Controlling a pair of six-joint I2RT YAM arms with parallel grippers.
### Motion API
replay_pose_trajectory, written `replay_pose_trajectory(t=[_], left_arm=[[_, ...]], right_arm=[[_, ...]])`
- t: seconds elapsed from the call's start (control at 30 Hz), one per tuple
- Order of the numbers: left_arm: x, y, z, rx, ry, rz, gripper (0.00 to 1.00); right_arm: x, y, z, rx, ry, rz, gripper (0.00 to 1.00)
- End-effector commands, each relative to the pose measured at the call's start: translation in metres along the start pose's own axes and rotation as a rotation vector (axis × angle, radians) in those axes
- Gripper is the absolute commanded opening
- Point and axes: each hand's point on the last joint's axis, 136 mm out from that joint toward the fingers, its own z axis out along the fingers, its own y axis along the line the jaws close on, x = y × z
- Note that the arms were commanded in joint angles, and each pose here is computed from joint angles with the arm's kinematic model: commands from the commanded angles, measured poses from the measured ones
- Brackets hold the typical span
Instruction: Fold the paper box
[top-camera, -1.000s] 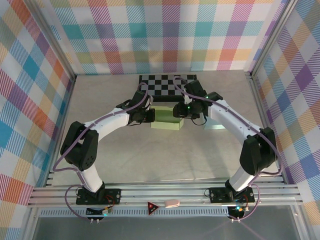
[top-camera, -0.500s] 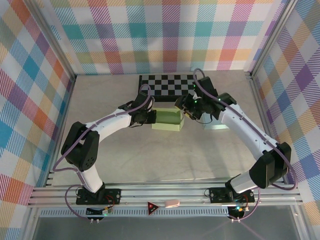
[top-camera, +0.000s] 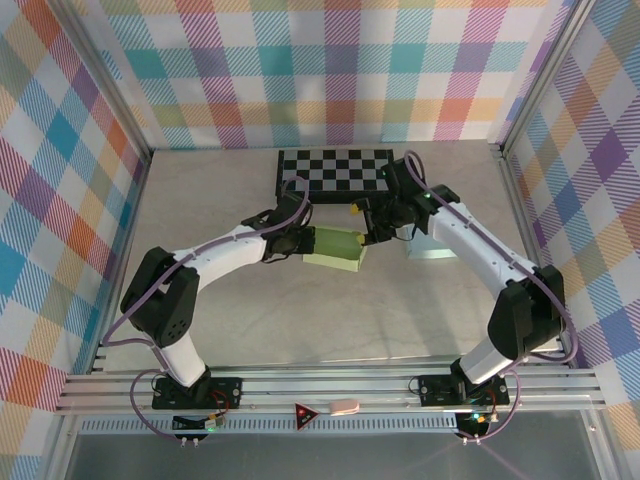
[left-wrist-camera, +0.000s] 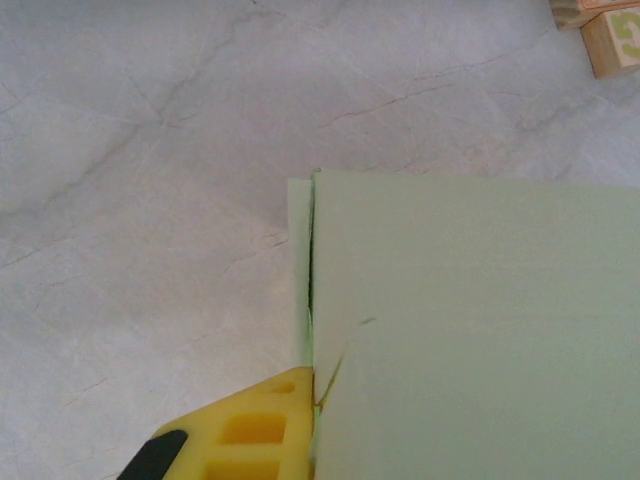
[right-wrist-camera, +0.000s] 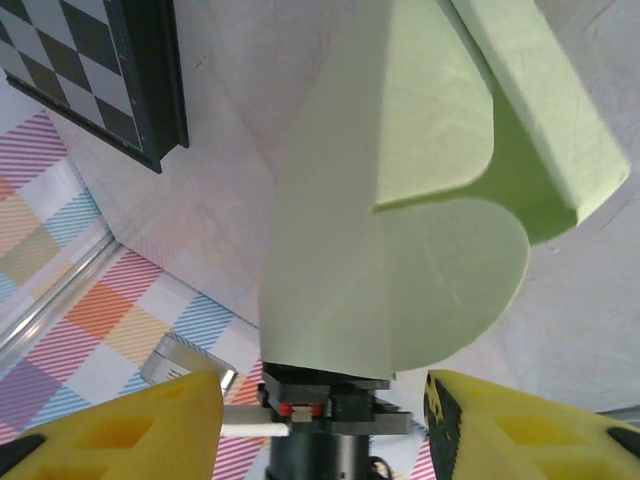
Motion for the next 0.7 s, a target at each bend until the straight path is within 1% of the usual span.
replay_pose_trajectory(t=[0.0, 0.13, 0.17, 0.33, 0.4, 0.43, 0.5, 0.67], left_arm=[[0.002, 0.000, -0.006, -0.029, -0.029, -0.015, 0.09], [0.015, 0.004, -0.003, -0.046, -0.018, -0.038, 0.08], [0.011, 0.001, -0.003, -0.031, -0.042, -0.047, 0.08], [0.025, 0.005, 0.001, -0.031, -0.035, -0.053, 0.09], [0.028, 0.005, 0.002, -0.030, -0.031, -0.050, 0.10], [0.030, 0.005, 0.002, -0.031, -0.029, -0.047, 0.10], [0.031, 0.005, 0.002, -0.033, -0.027, -0.043, 0.10], [0.032, 0.004, 0.003, -0.034, -0.026, -0.038, 0.11]], right_arm=[[0.012, -0.002, 0.009, 0.020, 0.053, 0.106, 0.56], [0.012, -0.015, 0.002, 0.029, 0.045, 0.123, 0.56], [0.012, -0.017, -0.002, 0.024, 0.038, 0.123, 0.56], [0.010, -0.016, -0.015, -0.007, 0.009, 0.071, 0.55], [0.008, -0.010, -0.013, -0.036, 0.007, 0.031, 0.55], [0.008, 0.000, -0.010, -0.074, 0.029, -0.007, 0.54], [0.008, 0.011, -0.009, -0.095, 0.072, -0.052, 0.51], [-0.011, 0.025, -0.027, -0.079, -0.001, -0.160, 0.45]])
